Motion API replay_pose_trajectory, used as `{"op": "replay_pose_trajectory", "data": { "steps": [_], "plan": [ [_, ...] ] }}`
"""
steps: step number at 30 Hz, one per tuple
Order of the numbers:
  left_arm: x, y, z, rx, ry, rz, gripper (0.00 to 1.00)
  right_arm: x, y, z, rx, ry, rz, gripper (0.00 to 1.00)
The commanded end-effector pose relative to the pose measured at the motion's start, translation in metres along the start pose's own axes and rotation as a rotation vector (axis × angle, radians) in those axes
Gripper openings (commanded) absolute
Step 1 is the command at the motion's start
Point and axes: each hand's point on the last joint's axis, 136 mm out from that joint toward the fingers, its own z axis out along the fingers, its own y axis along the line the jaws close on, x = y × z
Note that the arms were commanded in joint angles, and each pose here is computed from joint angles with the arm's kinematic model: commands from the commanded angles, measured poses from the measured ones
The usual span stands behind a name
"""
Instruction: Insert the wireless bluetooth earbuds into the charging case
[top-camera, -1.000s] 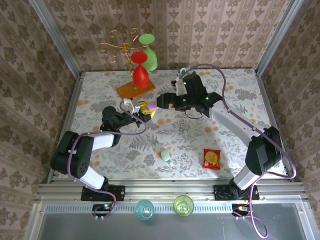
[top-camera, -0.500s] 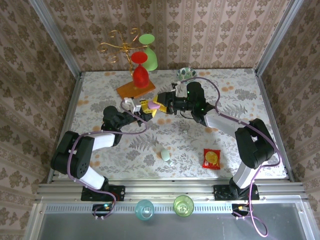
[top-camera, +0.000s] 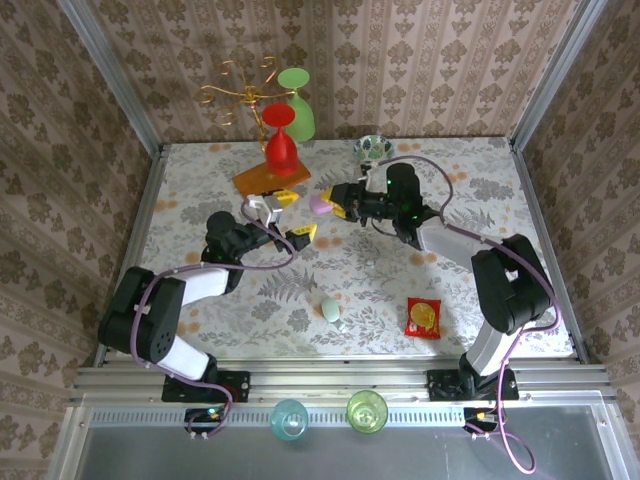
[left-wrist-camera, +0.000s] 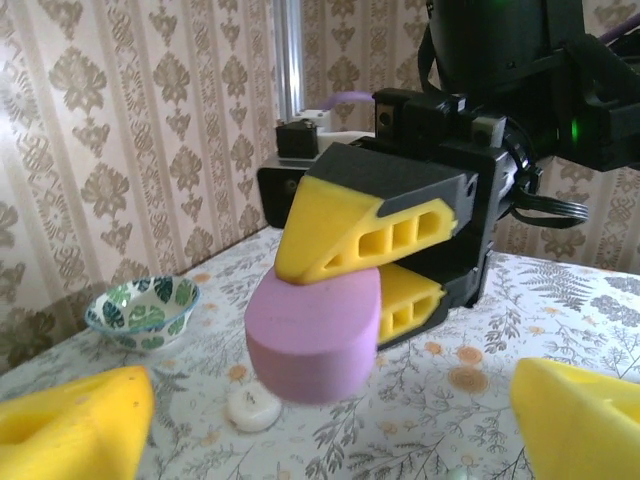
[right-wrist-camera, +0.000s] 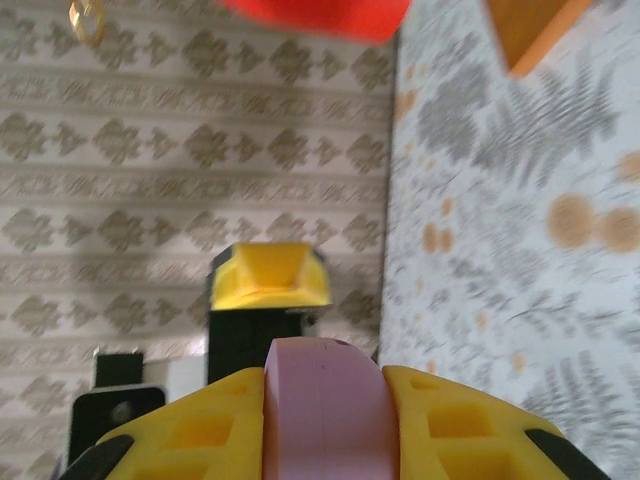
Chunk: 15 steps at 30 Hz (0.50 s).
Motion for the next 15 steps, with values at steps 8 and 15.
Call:
{"op": "replay_pose_trajectory", "data": {
  "steps": [8,15],
  "plan": [
    [0.042,-0.026,0.000,-0.055,0.242,0.059,1.00,-0.074,-0.138,-0.071,0.532,-0.298,-0.124,0.21],
    [0.070,-0.039,0.011,-0.114,0.387,-0.036,1.00,-0.084,-0.193,-0.082,0.697,-0.290,-0.115,0.24]
  ]
}}
